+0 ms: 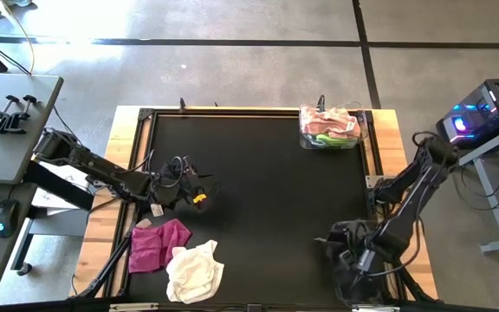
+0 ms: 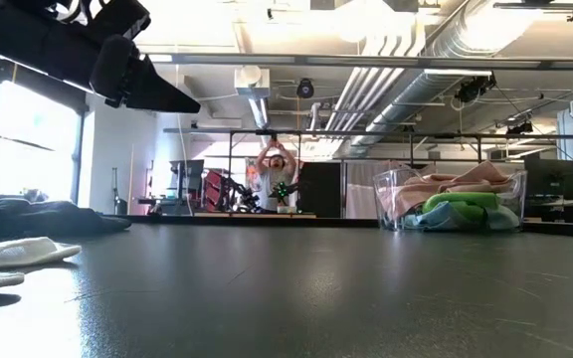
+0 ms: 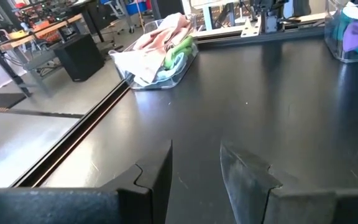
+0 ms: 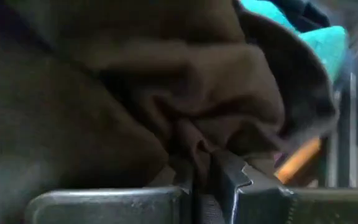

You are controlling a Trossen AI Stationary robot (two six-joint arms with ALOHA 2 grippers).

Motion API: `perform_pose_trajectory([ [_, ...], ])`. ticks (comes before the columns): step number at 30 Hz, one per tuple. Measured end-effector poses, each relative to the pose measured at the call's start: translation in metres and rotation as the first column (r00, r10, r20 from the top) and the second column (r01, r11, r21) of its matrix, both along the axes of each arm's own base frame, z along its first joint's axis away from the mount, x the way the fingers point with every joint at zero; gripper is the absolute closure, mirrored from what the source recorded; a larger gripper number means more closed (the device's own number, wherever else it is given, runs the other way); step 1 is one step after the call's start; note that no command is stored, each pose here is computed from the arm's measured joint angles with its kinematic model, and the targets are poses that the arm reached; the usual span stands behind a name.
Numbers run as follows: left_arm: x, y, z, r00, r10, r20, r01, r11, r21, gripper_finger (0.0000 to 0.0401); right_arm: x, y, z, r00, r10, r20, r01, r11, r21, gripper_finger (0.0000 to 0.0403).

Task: Sort towels by color in basket
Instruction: Put the bottom black towel into the bottom transparent bin

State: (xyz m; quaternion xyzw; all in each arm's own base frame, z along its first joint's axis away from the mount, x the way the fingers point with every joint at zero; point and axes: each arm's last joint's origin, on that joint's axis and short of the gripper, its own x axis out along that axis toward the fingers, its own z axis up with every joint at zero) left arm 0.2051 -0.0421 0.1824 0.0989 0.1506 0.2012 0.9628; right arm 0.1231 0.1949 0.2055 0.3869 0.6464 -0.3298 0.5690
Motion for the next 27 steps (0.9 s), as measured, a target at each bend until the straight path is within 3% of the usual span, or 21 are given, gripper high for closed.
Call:
perform_pose_trajectory([
  [5,0.000,0.000,0.000,1.000,0.000,0.000,0.000,1.000,0.000,0.0277,-0.003,-0.004,-0.021,1.000,0.021,0.007,-0.021,1.000,0.018,0.0355],
  [12,0.000,0.000,0.001,1.000,0.004,0.020,-0.003,1.000,-0.018,0.0277,-0.004,-0.003,-0.007,0.999,0.044,-0.006,-0.044,0.999,-0.025,0.0257],
  [16,0.001,0.000,0.002,1.000,0.004,0.028,-0.004,1.000,-0.023,0.0277,-0.002,0.005,0.019,0.998,0.069,0.002,-0.069,0.998,-0.015,0.0233],
  [27,0.001,0.000,0.002,0.999,0.005,0.034,-0.004,1.000,-0.031,0.0277,-0.006,-0.002,0.106,0.998,0.059,0.013,-0.057,0.991,-0.119,0.0236],
])
